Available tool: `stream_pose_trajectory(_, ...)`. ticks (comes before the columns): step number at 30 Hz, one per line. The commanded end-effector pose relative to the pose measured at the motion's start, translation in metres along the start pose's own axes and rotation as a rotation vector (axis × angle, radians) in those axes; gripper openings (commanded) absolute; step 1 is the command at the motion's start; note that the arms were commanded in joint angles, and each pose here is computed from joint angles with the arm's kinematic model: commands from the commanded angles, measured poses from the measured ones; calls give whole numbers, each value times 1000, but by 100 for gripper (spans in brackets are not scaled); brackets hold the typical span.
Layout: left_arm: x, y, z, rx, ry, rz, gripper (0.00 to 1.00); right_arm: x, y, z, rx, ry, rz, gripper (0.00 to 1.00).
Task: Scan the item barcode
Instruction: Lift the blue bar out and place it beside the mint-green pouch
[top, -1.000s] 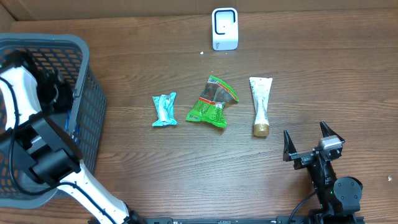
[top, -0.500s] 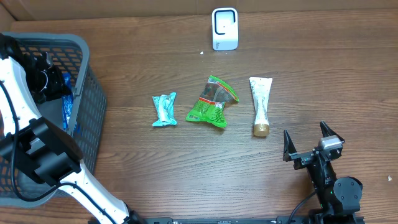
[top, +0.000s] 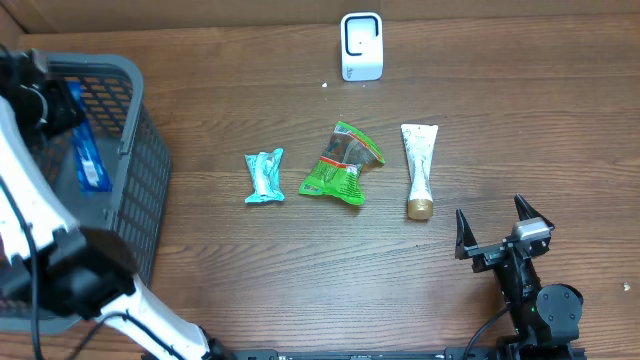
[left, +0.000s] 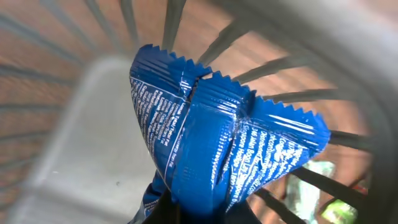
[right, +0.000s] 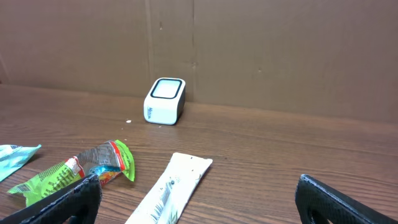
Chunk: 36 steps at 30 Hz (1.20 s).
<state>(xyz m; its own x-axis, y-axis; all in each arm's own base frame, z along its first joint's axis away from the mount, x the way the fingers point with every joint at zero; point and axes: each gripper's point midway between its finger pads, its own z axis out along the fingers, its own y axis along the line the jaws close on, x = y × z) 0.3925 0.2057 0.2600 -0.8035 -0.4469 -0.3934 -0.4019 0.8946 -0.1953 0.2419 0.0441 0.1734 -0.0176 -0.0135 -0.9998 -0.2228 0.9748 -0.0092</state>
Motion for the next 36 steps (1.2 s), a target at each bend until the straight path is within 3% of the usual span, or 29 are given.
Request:
stream_pose_trajectory(1,-9,-41,-93,44,-236,51,4,1,0,0,1,-6,-1,100)
stream_pose_trajectory(11,34,-119,-200,129,-465,233,4,1,-1,0,2,-6,-2,100)
stream_pose_trajectory(17,79,-185,-215,278,-424,356,4,1,0,0,1,-6,-1,100)
stream_pose_trajectory(23,125,-236,-167,373,-179,405,4,1,0,0,1,-6,-1,100)
stream_pose_trajectory(29,174,-284,-71,398,54,423,4,1,0,0,1,-6,-1,100)
stream_pose_trajectory(36,216,-300,34,331,111,271,4,1,0,0,1,-6,-1,100)
